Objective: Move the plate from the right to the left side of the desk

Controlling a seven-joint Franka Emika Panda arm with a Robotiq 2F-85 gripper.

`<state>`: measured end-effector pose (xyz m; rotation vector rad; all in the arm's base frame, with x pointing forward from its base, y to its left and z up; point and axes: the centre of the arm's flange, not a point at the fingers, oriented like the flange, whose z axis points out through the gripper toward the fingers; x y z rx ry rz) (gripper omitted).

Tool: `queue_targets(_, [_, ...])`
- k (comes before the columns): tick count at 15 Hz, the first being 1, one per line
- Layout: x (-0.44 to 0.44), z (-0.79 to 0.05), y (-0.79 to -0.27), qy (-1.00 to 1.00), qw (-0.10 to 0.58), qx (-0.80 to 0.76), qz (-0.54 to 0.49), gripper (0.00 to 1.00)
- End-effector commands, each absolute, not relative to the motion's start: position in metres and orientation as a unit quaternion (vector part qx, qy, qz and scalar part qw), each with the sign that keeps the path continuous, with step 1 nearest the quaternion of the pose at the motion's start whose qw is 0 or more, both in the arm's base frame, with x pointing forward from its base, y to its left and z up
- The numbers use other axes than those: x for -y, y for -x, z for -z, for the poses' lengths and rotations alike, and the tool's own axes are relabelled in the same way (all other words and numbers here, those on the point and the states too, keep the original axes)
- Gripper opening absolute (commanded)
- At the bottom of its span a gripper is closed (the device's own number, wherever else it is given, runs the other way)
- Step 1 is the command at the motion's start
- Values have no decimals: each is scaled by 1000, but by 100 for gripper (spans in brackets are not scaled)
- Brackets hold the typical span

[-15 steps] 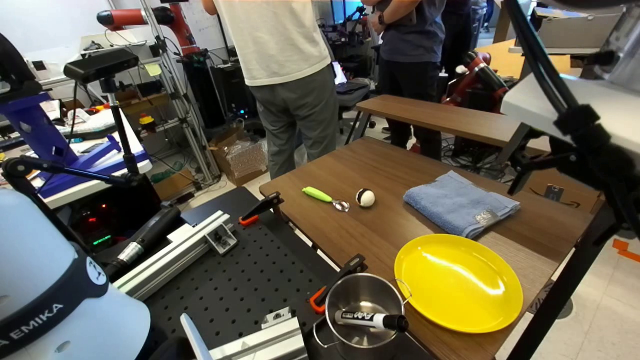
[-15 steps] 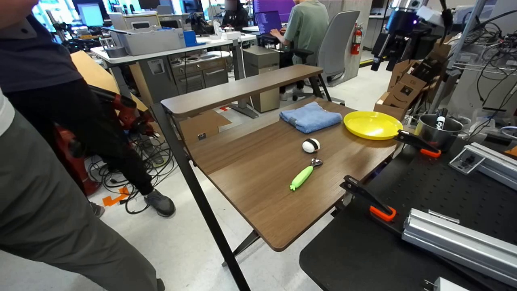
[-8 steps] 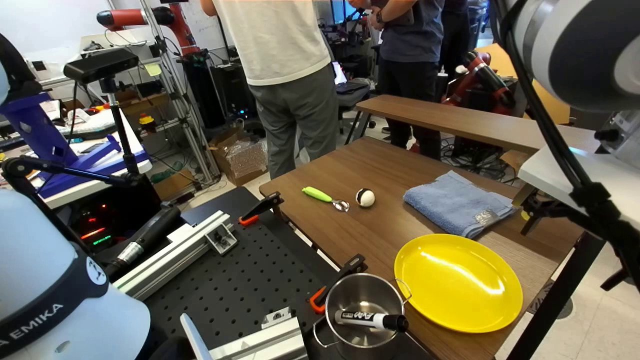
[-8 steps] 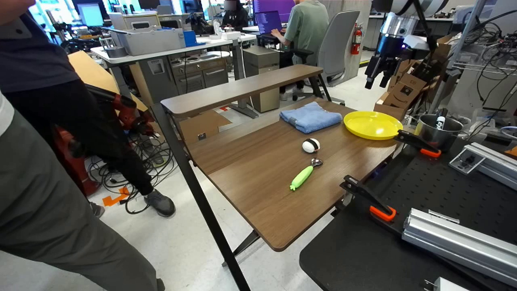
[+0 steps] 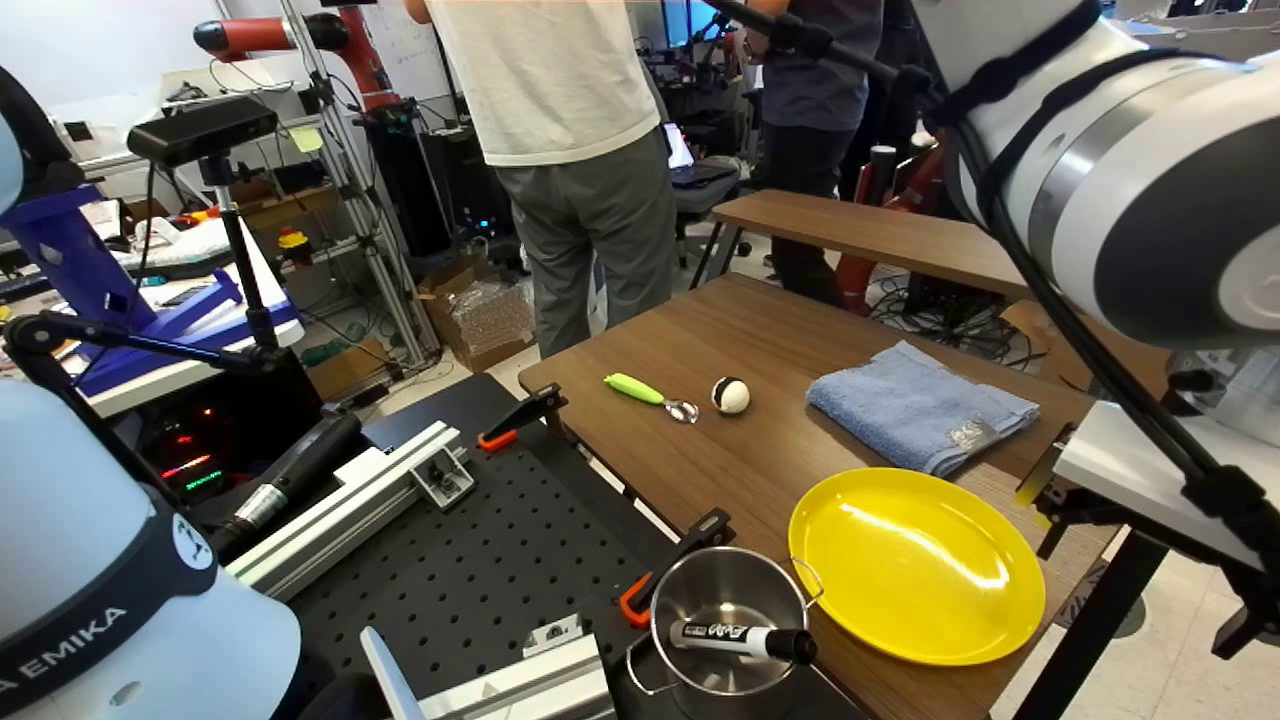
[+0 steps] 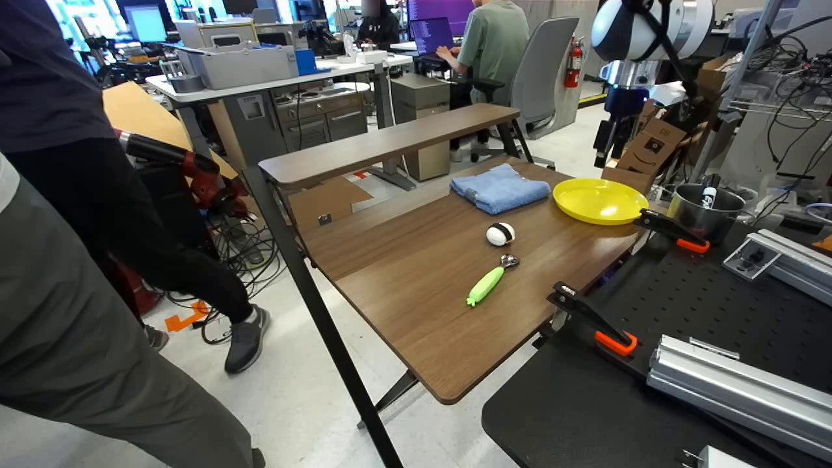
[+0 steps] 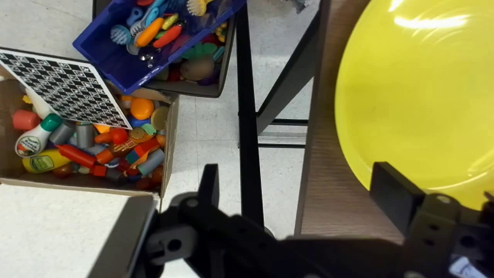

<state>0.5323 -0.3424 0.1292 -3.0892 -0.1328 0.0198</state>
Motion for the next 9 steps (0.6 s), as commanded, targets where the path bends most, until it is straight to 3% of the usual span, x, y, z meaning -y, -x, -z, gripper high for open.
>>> queue_targets(1, [343,-118,-531,993,1,116,4,100])
queue_targets(9, [322,-107,-528,982,17,190,7,100])
